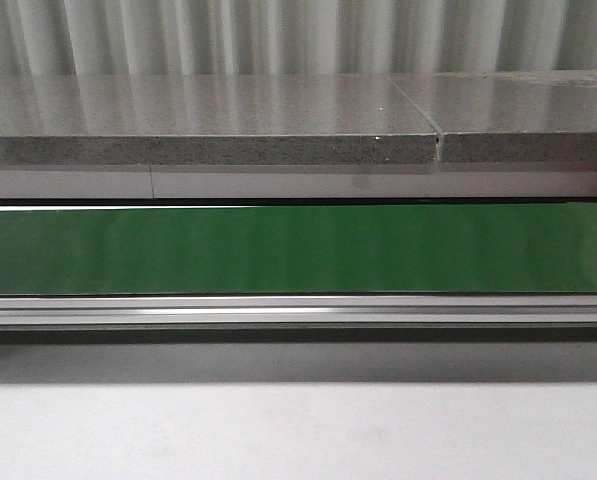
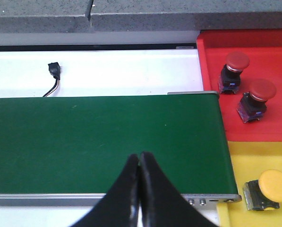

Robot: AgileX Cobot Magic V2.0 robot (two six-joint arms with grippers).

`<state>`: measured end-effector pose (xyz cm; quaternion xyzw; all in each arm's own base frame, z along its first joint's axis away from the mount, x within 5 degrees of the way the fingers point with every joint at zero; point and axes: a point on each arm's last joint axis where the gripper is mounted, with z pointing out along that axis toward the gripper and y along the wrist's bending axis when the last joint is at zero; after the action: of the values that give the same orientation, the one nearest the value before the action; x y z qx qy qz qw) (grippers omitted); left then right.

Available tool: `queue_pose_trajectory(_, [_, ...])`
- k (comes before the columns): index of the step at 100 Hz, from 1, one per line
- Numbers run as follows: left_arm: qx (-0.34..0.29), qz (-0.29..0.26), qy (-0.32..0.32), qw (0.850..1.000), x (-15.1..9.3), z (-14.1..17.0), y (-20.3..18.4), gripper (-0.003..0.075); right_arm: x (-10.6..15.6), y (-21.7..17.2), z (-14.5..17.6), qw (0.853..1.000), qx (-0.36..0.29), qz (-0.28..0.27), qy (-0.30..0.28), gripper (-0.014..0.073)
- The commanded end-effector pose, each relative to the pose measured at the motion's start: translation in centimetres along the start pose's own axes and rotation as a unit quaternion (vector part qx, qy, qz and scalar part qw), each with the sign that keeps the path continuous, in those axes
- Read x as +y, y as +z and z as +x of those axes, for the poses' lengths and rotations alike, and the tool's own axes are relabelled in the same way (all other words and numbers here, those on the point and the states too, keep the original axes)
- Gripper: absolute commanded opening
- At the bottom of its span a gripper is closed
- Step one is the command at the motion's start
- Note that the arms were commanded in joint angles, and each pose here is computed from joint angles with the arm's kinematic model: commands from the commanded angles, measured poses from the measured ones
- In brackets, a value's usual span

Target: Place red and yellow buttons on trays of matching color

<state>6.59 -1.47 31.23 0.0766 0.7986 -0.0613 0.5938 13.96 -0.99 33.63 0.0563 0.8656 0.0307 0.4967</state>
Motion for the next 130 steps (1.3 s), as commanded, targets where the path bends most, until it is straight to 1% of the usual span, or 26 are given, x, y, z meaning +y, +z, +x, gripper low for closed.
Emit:
queue_pose_trajectory(1, [-0.048, 0.002, -0.003, 0.999, 0.0, -1.4, -0.2, -0.0020, 0.1, -0.5, -1.2, 0.999, -0.044, 0.001, -0.006, -0.0067])
queue_pose_trajectory(45, [-0.050, 0.002, -0.003, 0.999, 0.0, -1.4, -0.2, -0.0019, 0.1, -0.5, -1.2, 0.999, -0.044, 0.001, -0.006, -0.0067])
queue_pose_trajectory(53, [-0.049, 0.002, -0.003, 0.999, 0.0, -1.4, -0.2, 0.0003, 0.1, -0.5, -1.2, 0.999, -0.044, 0.001, -0.006, -0.0067])
queue_pose_trajectory(58, [-0.049, 0.002, -0.003, 0.999, 0.0, -1.4, -0.2, 0.0059, 0.1, -0.5, -1.2, 0.999, -0.044, 0.001, -0.006, -0.0067])
queue_pose_trajectory(63, [-0.049, 0.002, -0.004, 0.999, 0.0, -1.4, -0.2, 0.0149, 0.1, -0.5, -1.2, 0.999, -0.044, 0.001, -0.006, -0.0067])
queue_pose_trajectory(67, [-0.049, 0.003, -0.006, 0.999, 0.0, -1.4, -0.2, 0.0249, 0.1, -0.5, -1.2, 0.999, -0.044, 0.001, -0.006, -0.0067])
queue_pose_trajectory(68, [-0.049, 0.003, -0.006, 0.999, 0.0, -1.4, -0.2, 0.0286, 0.1, -0.5, -1.2, 0.999, -0.044, 0.001, -0.006, -0.0067])
queue_pose_trajectory(70, [-0.048, 0.004, -0.006, 0.999, -0.1, -1.4, -0.2, 0.0324, 0.1, -0.5, -1.2, 0.999, -0.044, 0.001, -0.006, -0.0067])
queue_pose_trajectory(71, [-0.048, 0.004, -0.006, 0.999, -0.1, -1.4, -0.2, 0.0363, 0.1, -0.5, -1.2, 0.999, -0.044, 0.001, -0.006, -0.0067])
queue_pose_trajectory(72, [-0.048, 0.004, -0.006, 0.999, -0.1, -1.4, -0.2, 0.0382, 0.1, -0.5, -1.2, 0.999, -0.044, 0.001, -0.006, -0.0067])
queue_pose_trajectory(75, [-0.047, 0.004, -0.006, 0.999, -0.1, -1.4, -0.2, 0.0479, 0.1, -0.5, -1.2, 0.999, -0.044, 0.001, -0.006, -0.0067])
queue_pose_trajectory(77, [-0.047, 0.004, -0.006, 0.999, -0.1, -1.4, -0.2, 0.0515, 0.1, -0.5, -1.2, 0.999, -0.044, 0.001, -0.006, -0.0067])
queue_pose_trajectory(80, [-0.047, 0.004, -0.007, 0.999, -0.1, -1.4, -0.2, 0.0594, 0.1, -0.5, -1.2, 0.999, -0.044, 0.001, -0.006, -0.0067])
queue_pose_trajectory(82, [-0.047, 0.005, -0.009, 0.999, -0.1, -1.4, -0.2, 0.0631, 0.1, -0.5, -1.2, 0.999, -0.044, 0.001, -0.006, -0.0067])
queue_pose_trajectory(87, [-0.047, 0.007, -0.011, 0.999, -0.1, -1.4, -0.2, 0.0686, 0.1, -0.5, -1.2, 0.999, -0.044, 0.001, -0.006, -0.0067])
queue_pose_trajectory(90, [-0.047, 0.007, -0.011, 0.999, -0.1, -1.4, -0.2, 0.0691, 0.1, -0.5, -1.2, 0.999, -0.044, 0.001, -0.006, -0.0067])
queue_pose_trajectory(95, [-0.047, 0.007, -0.018, 0.999, -0.1, -1.4, -0.2, 0.0677, 0.1, -0.5, -1.2, 0.999, -0.044, 0.001, -0.006, -0.0067])
queue_pose_trajectory(100, [-0.044, 0.005, -0.037, 0.998, 0.0, -1.3, -0.1, 0.0658, 0.1, -0.5, -1.2, 0.999, -0.044, 0.001, -0.006, -0.0067])
queue_pose_trajectory(103, [-0.039, 0.001, -0.060, 0.997, 0.0, -1.4, 0.0, 0.0654, 0.1, -0.5, -1.2, 0.999, -0.044, 0.001, -0.006, -0.0067])
queue_pose_trajectory(110, [-0.011, -0.026, -0.110, 0.994, 0.5, -1.5, 0.5, 0.0654, 0.1, -0.5, -1.2, 0.999, -0.044, 0.001, -0.006, -0.0067])
queue_pose_trajectory(115, [0.012, -0.054, -0.130, 0.990, 1.0, -1.6, 1.1, 0.0654, 0.1, -0.5, -1.2, 0.999, -0.044, 0.001, -0.006, -0.0067])
queue_pose_trajectory(123, [0.044, -0.092, -0.143, 0.984, 1.8, -2.0, 2.5, 0.0654, 0.1, -0.5, -1.2, 0.999, -0.044, 0.001, -0.006, -0.0067])
queue_pose_trajectory(130, [0.066, -0.107, -0.151, 0.981, 2.3, -2.6, 3.8, 0.0654, 0.1, -0.5, -1.2, 0.999, -0.044, 0.001, -0.006, -0.0067])
